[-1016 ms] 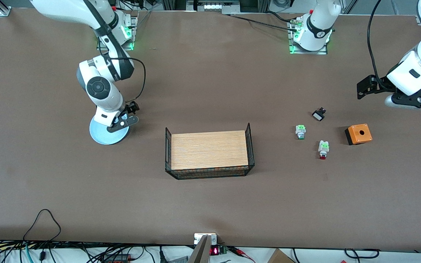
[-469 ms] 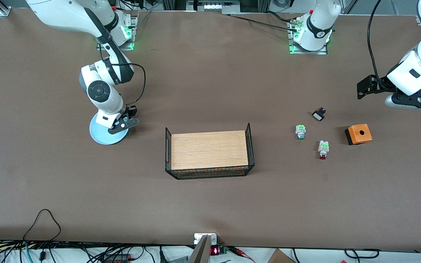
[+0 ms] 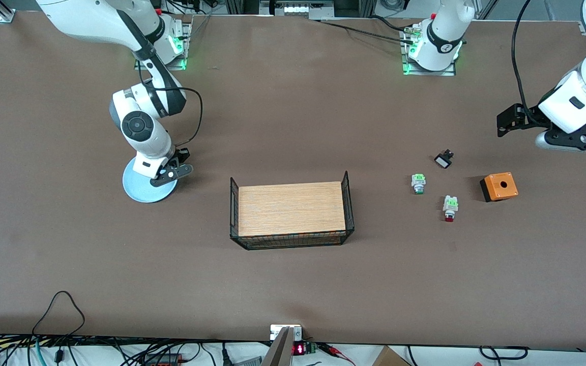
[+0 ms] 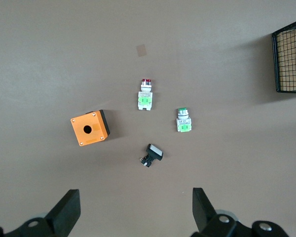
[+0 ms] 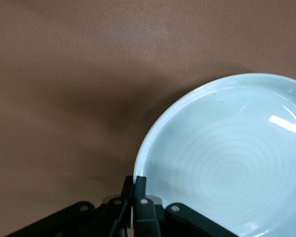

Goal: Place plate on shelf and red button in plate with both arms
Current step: 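Grasp the rim of the pale blue plate with the right gripper, then lift the plate and carry it over the wooden box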

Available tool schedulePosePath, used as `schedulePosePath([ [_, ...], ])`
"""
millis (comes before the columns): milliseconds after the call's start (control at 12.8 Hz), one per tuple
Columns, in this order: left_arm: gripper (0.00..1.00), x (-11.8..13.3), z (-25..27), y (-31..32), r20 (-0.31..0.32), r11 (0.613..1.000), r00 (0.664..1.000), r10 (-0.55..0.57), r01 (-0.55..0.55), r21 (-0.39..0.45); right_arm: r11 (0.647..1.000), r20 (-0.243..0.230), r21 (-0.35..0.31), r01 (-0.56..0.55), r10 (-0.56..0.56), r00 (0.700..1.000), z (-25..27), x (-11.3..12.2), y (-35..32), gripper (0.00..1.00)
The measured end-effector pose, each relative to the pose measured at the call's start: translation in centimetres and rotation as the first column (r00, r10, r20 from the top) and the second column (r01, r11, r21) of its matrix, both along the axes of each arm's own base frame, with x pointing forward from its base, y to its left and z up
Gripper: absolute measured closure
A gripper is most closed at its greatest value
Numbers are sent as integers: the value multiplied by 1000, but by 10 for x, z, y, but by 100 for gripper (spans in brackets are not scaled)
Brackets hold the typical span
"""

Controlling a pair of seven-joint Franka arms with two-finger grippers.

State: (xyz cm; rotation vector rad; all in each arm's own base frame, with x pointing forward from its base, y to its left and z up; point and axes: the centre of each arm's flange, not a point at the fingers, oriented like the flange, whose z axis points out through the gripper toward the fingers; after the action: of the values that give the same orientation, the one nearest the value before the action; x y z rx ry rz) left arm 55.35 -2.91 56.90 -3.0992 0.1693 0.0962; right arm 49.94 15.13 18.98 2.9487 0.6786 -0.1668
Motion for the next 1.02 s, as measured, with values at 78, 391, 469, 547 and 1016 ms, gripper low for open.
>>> schedulePosePath([
  [78, 0, 0, 0, 0, -1, 1000, 1000, 0, 0, 0, 1000, 6, 1, -5, 5, 1000, 3, 1, 2, 97],
  [391, 0, -1, 0, 0, -8, 1000, 1000, 0, 0, 1, 997, 98, 17, -77, 75, 992, 50, 8, 28, 97],
  [469, 0, -1, 0, 0, -8, 1000, 1000, 0, 0, 1, 992, 128, 19, -125, 121, 984, 69, 11, 35, 97],
  [547, 0, -1, 0, 0, -8, 1000, 1000, 0, 0, 1, 984, 146, 12, -180, 176, 973, 89, 14, 40, 97],
  [1016, 0, -1, 0, 0, -8, 1000, 1000, -1, 1, 1, 917, 156, -68, -392, 398, 904, 239, 20, 117, 97],
])
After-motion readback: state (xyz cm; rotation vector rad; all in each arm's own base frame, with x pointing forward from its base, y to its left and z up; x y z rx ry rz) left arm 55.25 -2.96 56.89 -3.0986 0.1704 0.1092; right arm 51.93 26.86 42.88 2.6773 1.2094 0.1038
